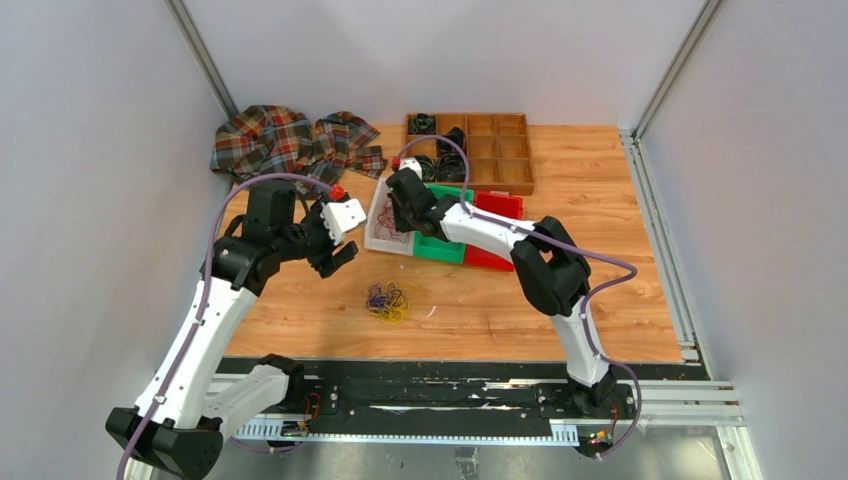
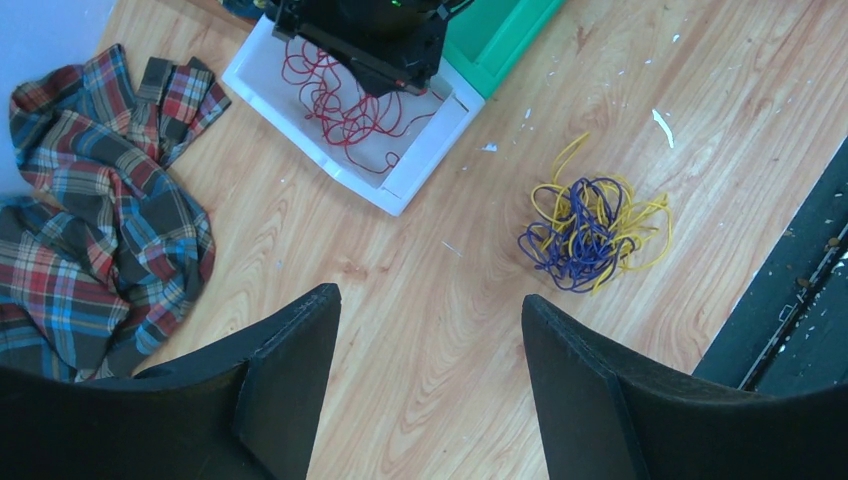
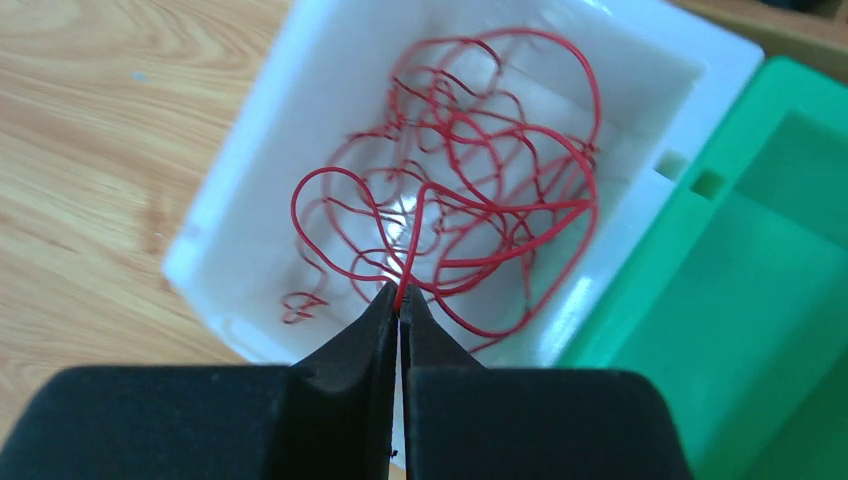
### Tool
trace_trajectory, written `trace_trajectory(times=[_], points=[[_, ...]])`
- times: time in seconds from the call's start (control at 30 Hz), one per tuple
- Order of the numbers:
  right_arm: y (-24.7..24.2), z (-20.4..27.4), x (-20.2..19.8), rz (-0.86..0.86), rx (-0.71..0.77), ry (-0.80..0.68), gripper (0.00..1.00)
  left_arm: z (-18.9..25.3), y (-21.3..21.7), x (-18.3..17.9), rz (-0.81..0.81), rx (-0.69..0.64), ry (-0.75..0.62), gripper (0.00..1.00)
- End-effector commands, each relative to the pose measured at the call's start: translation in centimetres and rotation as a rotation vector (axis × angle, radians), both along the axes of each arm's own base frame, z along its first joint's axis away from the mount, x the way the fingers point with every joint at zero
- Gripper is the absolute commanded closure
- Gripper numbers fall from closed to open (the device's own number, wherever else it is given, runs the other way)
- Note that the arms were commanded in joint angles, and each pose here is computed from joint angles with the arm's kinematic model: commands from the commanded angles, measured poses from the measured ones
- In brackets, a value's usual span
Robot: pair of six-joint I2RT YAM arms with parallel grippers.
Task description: Untangle the cables
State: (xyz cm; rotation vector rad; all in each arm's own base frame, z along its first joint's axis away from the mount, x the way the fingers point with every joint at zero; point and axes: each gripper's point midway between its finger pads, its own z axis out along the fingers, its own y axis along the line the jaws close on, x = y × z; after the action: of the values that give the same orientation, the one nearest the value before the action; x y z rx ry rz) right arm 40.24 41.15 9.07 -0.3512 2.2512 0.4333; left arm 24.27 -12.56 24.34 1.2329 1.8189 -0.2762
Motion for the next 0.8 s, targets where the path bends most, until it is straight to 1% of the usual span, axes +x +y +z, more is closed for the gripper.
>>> trace_trajectory(times=[0.0,0.13,0.27,0.43,0.47,0.53,0.57,0.63,0.7,0.77], points=[[-1.9,0.1,0.2,-0.011,-0.052,0.044,0.99,1.1,-0.1,0.0,-0.012,-0.014,-0.027,0.29],[-2.2,-0.7,0.7,0.026,-0.117,0.055,0.99,1.1,-0.2,0.1,-0.011,-0.021,-0.024,0.29],[-0.8,-1.8,0.9,0.11,-0.157,0.096,0.99,1.3,-0.1,0.2,-0.006,-0.025,-0.026,0.29],[-0.3,-3.1,1.0,0.124,-0.188,0.133,0.99,1.6,-0.1,0.2,-0.007,-0.022,-0.033,0.29],[-0.5,-3.2,1.0,0.118,-0.194,0.135,0.97,1.6,-0.1,0.1,-0.007,-0.022,-0.032,0.29],[-0.8,-2.5,1.0,0.114,-0.202,0.121,0.88,1.7,-0.1,0.2,-0.008,-0.024,-0.033,0.29],[-1.0,-1.4,1.1,0.11,-0.201,0.101,0.8,1.7,-0.2,0.1,-0.01,-0.024,-0.033,0.29],[-1.3,0.5,1.4,0.109,-0.196,0.061,0.7,1.8,-0.2,0.3,-0.006,-0.026,-0.031,0.29],[-1.3,2.9,1.5,0.121,-0.177,0.022,0.62,1.8,-0.2,0.3,-0.004,-0.028,-0.026,0.29],[-1.2,5.2,1.4,0.138,-0.151,-0.009,0.58,1.8,-0.2,0.4,0.0,-0.031,-0.021,0.29]])
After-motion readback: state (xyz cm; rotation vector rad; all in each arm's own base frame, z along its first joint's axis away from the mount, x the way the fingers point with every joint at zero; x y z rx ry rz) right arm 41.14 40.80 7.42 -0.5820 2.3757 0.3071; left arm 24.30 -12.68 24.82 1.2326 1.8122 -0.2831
